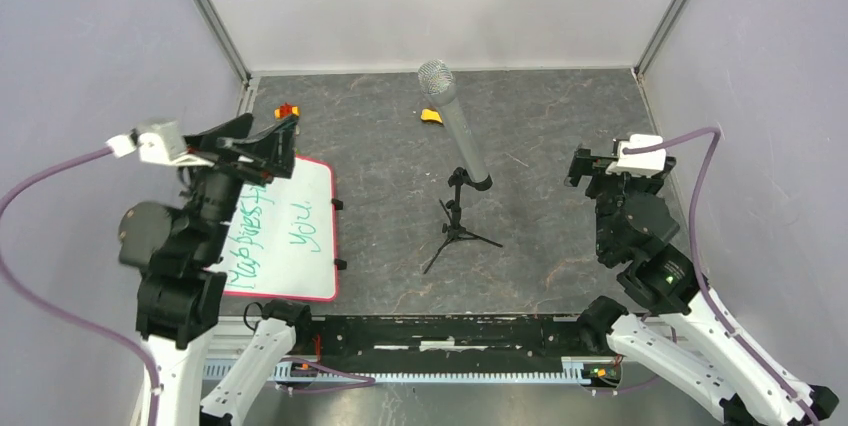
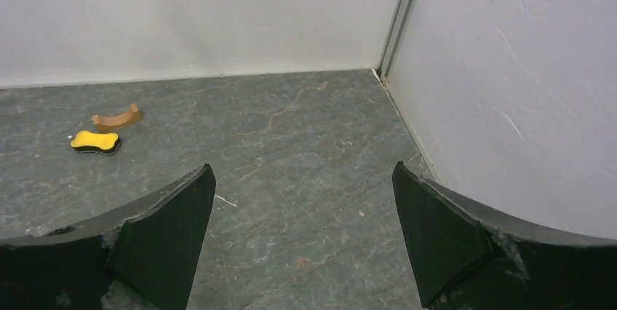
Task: Erase the whiteboard
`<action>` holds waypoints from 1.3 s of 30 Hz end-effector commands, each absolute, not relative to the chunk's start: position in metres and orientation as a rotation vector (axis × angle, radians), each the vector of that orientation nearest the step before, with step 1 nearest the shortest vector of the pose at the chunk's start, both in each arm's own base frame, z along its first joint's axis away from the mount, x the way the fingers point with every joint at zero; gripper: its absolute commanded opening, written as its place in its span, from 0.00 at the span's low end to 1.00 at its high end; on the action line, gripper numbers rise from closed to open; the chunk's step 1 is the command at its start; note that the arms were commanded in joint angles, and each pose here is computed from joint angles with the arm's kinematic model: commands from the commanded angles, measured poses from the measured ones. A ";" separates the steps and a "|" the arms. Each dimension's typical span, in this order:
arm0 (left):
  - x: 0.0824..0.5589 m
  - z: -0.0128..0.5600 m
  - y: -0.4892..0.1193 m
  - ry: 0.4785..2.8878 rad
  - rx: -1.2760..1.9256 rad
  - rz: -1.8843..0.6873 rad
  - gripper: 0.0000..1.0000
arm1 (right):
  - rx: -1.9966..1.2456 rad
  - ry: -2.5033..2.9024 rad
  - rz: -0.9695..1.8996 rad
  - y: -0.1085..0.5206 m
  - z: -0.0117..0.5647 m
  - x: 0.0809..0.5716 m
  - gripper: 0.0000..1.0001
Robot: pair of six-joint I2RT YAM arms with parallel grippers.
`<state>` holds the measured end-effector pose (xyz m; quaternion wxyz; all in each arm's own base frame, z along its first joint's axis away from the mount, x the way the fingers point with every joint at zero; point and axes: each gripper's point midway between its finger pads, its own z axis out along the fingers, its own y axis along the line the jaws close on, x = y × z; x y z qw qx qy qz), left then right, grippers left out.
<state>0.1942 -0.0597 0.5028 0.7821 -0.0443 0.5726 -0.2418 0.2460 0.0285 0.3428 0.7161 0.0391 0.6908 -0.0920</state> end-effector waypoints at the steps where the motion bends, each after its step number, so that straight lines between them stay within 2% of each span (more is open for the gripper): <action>1: 0.216 0.469 -0.081 1.368 0.047 -0.507 1.00 | 0.145 1.582 -0.202 0.033 0.321 0.253 0.97; 9: 0.228 0.435 -0.087 1.424 0.111 -0.478 1.00 | 0.001 1.767 -0.006 0.084 0.217 0.260 0.98; 15: 0.242 0.411 -0.088 1.447 0.126 -0.451 1.00 | -0.398 1.932 0.254 0.150 0.150 0.241 0.98; 24: 0.265 0.369 -0.099 1.550 0.148 -0.473 1.00 | -0.659 1.868 0.743 0.222 0.108 0.185 0.97; 31: 0.265 0.350 -0.101 1.606 0.191 -0.457 1.00 | -0.718 1.815 0.692 0.241 0.092 0.180 0.97; 39: 0.258 0.348 -0.097 1.587 0.193 -0.441 1.00 | -0.508 1.847 0.485 0.213 0.075 0.211 0.99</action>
